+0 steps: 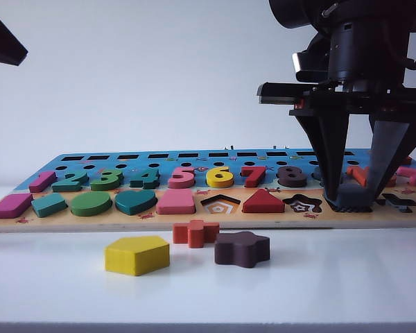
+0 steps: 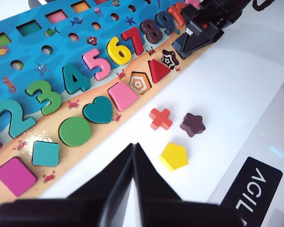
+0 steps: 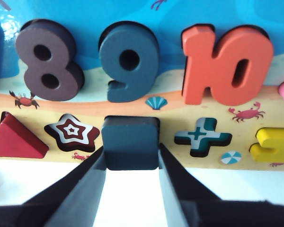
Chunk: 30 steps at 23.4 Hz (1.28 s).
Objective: Insert the cube into the slot.
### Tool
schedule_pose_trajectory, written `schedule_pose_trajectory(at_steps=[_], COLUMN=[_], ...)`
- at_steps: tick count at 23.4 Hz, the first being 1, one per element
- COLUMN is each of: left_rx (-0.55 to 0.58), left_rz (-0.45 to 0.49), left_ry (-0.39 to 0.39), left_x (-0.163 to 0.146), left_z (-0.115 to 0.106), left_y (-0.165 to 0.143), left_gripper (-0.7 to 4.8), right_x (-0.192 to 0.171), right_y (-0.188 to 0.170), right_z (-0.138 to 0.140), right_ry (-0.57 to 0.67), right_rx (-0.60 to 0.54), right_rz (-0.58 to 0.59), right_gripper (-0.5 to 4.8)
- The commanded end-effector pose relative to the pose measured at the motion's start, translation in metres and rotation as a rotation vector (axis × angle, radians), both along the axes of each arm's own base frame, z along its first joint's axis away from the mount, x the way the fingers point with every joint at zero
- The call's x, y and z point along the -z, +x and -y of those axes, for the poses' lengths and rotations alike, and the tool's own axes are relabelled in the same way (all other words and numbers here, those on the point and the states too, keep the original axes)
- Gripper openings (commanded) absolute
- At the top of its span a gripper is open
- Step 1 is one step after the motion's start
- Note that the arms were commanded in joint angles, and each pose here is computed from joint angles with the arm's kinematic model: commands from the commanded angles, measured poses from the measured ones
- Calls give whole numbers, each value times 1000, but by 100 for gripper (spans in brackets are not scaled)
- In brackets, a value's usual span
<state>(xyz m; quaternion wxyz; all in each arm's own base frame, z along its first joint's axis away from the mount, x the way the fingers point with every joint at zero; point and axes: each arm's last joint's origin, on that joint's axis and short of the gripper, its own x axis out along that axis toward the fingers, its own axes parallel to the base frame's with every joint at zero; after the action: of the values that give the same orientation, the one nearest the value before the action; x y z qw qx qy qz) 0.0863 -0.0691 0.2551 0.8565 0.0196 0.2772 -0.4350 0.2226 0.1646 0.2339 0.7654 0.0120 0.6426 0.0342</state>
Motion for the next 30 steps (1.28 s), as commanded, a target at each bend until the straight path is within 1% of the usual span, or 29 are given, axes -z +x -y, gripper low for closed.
schedule_pose_trajectory(at_steps=[1,3,12,14,18,24,26,28,30], left_rx=[5,5,5,5,5,5,5,5,5], left_rz=[16,16,16,16,16,16,17,17,17], left_ry=[-8,-8,-8,-8,-8,-8,-8,-8,-8], left_x=[-2,-2,-2,-2,-2,-2,-2,-2,-2], left_z=[0,0,0,0,0,0,0,0,0], left_y=[0,0,0,0,0,0,0,0,0], left_gripper=[7,7,7,7,7,7,7,7,7], right_x=[-2,-2,-2,-3,-6,-21,-36,-69,-103], right_y=[2,2,2,1,0,-6,-15,-30,-48], right_z=[-2,-2,-2,-2,-1,4,8,20,34], right_ry=[20,20,20,23,29,64,102,183,287], right_rx=[-4,-6,-7,-7,-7,-2,-2,-13,-25], right_rz=[22,22,22,26,35,84,133,244,390], right_gripper=[191,209,227,255,284,290,289,283,246])
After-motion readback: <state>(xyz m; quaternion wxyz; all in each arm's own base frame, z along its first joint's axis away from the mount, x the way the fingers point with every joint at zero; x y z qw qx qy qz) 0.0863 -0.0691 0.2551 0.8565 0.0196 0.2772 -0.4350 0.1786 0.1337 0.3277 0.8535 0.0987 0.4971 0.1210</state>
